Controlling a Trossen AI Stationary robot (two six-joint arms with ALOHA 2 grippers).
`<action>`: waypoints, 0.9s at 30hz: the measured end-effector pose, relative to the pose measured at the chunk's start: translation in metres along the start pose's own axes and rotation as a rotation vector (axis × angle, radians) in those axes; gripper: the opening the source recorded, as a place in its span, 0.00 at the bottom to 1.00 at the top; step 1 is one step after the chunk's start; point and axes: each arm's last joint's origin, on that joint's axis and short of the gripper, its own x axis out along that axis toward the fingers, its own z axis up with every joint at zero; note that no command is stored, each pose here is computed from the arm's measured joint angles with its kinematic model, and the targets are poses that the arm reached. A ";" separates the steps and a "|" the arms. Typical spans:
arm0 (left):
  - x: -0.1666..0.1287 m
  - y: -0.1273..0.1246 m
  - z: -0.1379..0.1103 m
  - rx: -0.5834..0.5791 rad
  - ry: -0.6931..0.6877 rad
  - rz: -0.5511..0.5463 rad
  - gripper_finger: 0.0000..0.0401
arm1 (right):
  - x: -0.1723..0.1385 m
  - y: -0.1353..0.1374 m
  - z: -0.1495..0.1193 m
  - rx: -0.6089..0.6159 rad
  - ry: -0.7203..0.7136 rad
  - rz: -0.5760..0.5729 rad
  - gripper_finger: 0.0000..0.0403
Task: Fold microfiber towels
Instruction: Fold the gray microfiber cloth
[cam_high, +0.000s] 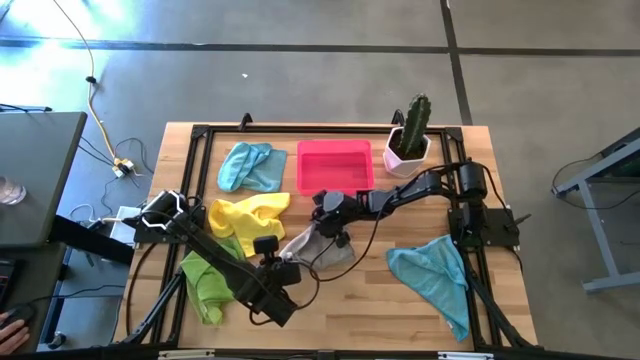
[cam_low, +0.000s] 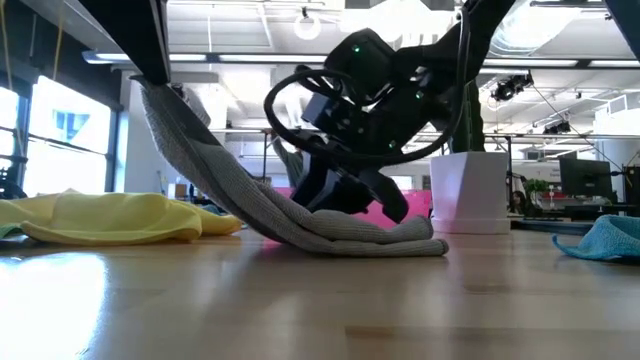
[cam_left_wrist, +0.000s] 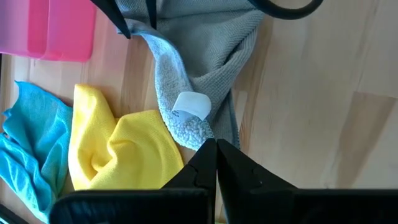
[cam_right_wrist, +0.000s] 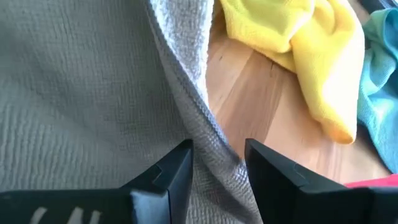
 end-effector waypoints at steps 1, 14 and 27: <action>0.000 0.000 0.000 -0.001 0.000 0.000 0.00 | 0.000 -0.001 -0.001 0.000 0.005 0.001 0.34; 0.000 0.000 0.000 -0.029 -0.011 0.009 0.00 | -0.001 -0.010 -0.010 0.035 0.022 -0.012 0.34; 0.000 0.001 0.001 -0.060 -0.023 0.020 0.00 | -0.001 -0.009 -0.012 0.145 0.048 -0.017 0.03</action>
